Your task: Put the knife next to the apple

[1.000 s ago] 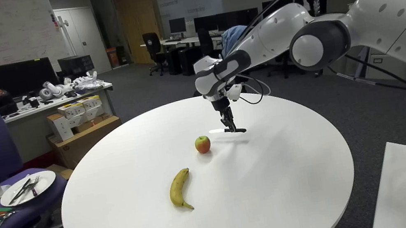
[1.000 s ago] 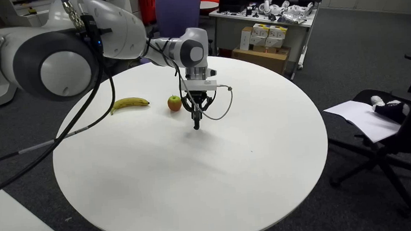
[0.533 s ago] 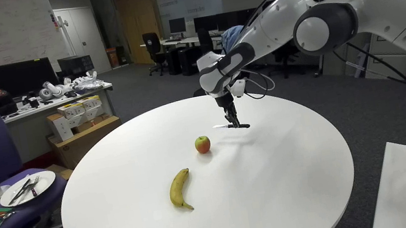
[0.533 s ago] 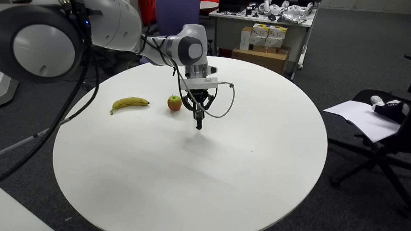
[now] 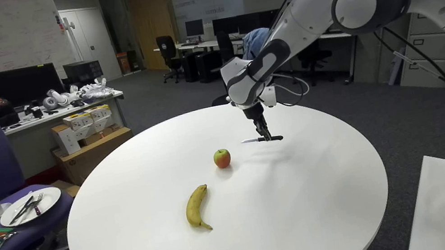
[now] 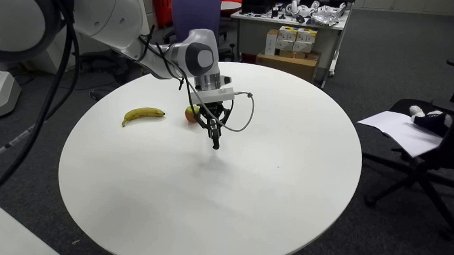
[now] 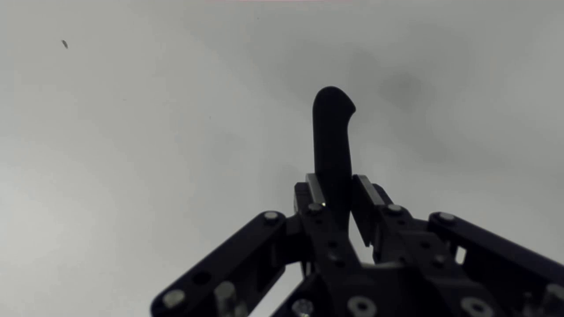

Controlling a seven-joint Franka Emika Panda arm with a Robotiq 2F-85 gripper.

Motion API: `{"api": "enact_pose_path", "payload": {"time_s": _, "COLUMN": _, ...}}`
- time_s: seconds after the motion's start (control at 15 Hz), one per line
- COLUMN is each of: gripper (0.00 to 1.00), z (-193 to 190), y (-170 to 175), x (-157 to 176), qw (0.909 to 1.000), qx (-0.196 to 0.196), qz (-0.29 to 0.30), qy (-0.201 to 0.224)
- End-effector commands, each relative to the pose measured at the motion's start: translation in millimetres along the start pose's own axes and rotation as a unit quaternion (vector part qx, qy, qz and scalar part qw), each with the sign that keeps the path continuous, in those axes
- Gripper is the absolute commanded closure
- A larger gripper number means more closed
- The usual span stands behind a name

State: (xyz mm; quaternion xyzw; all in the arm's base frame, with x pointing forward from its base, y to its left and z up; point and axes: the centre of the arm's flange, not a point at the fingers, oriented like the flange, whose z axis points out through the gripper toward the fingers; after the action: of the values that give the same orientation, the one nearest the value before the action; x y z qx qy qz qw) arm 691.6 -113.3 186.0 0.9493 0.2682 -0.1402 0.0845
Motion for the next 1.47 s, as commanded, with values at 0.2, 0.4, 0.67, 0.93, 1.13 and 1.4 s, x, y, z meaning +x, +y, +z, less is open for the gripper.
{"api": "enact_pose_path", "payload": {"time_s": 0.2, "gripper": 0.92, "z": -15.4, "y": -51.0, "x": -59.3, "qw": 0.9992, "qx": -0.027, "qz": -0.027, "qy": 0.012}}
{"api": "enact_pose_path", "payload": {"time_s": 0.4, "gripper": 0.92, "z": -8.5, "y": -63.6, "x": -68.0, "qw": 0.9986, "qx": -0.031, "qz": -0.043, "qy": 0.003}}
{"api": "enact_pose_path", "payload": {"time_s": 0.67, "gripper": 0.92, "z": -5.4, "y": -78.8, "x": -63.2, "qw": 0.9971, "qx": -0.036, "qz": -0.067, "qy": -0.005}}
{"api": "enact_pose_path", "payload": {"time_s": 0.93, "gripper": 0.92, "z": -13.2, "y": -96.8, "x": -43.9, "qw": 0.9957, "qx": -0.033, "qz": -0.086, "qy": -0.004}}
{"api": "enact_pose_path", "payload": {"time_s": 1.13, "gripper": 0.92, "z": -15.8, "y": -109.7, "x": -37.9, "qw": 0.9946, "qx": -0.032, "qz": -0.099, "qy": -0.004}}
{"api": "enact_pose_path", "payload": {"time_s": 1.4, "gripper": 0.92, "z": -18.0, "y": -122.4, "x": -23.5, "qw": 0.9942, "qx": -0.031, "qz": -0.103, "qy": -0.003}}
